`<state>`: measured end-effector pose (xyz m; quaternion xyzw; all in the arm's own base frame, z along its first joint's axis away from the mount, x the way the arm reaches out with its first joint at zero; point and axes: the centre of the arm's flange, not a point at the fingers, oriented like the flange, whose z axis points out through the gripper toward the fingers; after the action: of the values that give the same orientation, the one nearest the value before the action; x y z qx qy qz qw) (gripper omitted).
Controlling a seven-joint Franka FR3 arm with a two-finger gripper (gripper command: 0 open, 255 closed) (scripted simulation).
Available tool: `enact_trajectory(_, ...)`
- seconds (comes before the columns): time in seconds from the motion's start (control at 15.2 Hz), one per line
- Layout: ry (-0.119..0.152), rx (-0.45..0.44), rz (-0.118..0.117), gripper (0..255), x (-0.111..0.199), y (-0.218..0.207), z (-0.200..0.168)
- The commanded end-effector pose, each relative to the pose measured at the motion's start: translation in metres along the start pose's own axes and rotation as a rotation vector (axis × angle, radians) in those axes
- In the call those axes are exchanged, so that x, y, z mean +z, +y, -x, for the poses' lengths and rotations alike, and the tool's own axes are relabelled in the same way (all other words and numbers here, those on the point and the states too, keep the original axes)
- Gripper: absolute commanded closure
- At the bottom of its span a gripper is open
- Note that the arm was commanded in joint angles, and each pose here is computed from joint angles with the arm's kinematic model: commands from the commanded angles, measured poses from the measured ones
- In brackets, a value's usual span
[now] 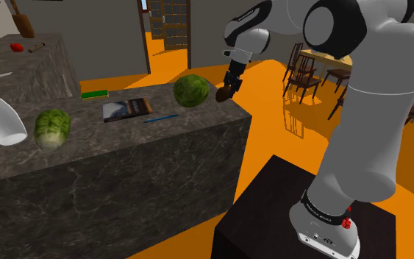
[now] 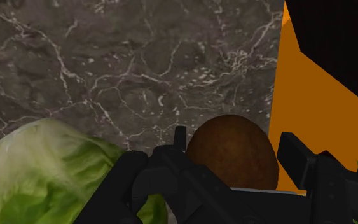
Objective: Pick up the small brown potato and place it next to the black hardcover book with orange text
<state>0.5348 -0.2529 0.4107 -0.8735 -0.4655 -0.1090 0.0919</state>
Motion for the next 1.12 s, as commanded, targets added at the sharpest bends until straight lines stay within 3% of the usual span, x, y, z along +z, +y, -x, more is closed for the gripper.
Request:
enact_trajectory(0.0, 0.000, 0.000, 0.000, 255, -0.010, 0.000, -0.003)
enact_trajectory(0.46, 0.000, 0.000, 0.000, 255, -0.042, -0.002, -0.013)
enact_trajectory(1.06, 0.000, 0.000, 0.000, 255, -0.009, -0.014, -0.126)
